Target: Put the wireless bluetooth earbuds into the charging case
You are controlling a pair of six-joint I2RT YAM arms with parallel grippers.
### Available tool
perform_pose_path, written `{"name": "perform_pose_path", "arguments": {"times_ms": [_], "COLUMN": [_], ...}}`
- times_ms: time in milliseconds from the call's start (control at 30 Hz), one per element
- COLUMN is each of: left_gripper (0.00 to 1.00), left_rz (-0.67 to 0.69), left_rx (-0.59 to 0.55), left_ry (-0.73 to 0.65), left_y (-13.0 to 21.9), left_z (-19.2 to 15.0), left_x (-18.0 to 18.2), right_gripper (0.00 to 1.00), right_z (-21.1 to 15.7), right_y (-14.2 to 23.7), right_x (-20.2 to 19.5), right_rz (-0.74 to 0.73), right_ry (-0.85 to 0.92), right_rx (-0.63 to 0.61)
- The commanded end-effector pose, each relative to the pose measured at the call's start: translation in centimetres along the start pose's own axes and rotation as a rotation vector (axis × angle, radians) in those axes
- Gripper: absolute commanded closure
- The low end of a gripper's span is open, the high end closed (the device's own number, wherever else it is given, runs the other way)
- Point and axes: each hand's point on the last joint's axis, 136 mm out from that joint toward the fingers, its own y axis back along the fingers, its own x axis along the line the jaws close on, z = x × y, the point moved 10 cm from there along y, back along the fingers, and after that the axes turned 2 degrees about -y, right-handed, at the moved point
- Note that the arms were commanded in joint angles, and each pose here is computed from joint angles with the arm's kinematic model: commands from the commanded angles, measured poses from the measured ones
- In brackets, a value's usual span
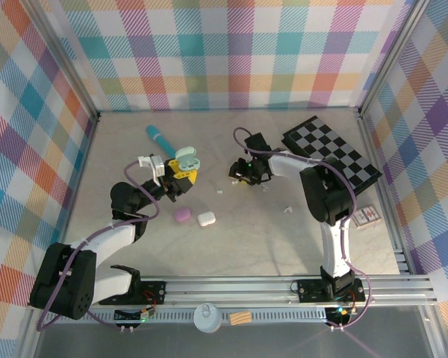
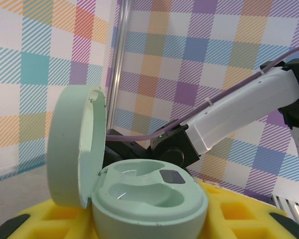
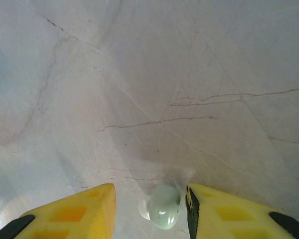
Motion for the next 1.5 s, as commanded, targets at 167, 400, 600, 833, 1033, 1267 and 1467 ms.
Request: {"name": "perform_pose_path", "arguments": {"times_ms": [167,400,600,833,1033,1267,1467], "left_gripper": [0.6,0.6,0.6,0.6,0.6,0.6,0.6], "left_rz": [-0.032,-0.034,-0.034,-0.036,-0.037,-0.037,-0.037], "left_rx": [-0.03,-0.032,-0.03,-0.031,-0.028,-0.03,-0.031], "left_ry": [-0.048,-0.051,-0.051,-0.052,-0.05,-0.053,-0.053], "left_y": [0.2,0.3,0.3,0.2,0.2,0.2,0.3], "left_z": [0.7,0.8,0.8,0.8,0.8,0.8,0.8], "left_x": [-0.4,-0.5,-0.5,-0.5,-0.4,-0.5,-0.5], "right_gripper": [0.58,0.59,0.62,0.65,0.65,0.65,0.64], "right_z": [-0.6,-0.5,-0.3,-0.4,-0.4,-0.5,-0.6], "right_y": [-0.4,-0.2,0.0,-0.3,-0.6,-1.0,-1.6], "right_x": [-0.3,-0.1,0.0,-0.2,-0.1,0.0,-0.6], "right_rz": [0.114,0.143,0.157,0.157,0.189,0.225,0.165], "right_ry": [-0.053,-0.034,-0.025,-0.027,-0.023,-0.024,-0.032], "right_rx": [0.061,0.049,0.038,0.045,0.067,0.091,0.115]}}
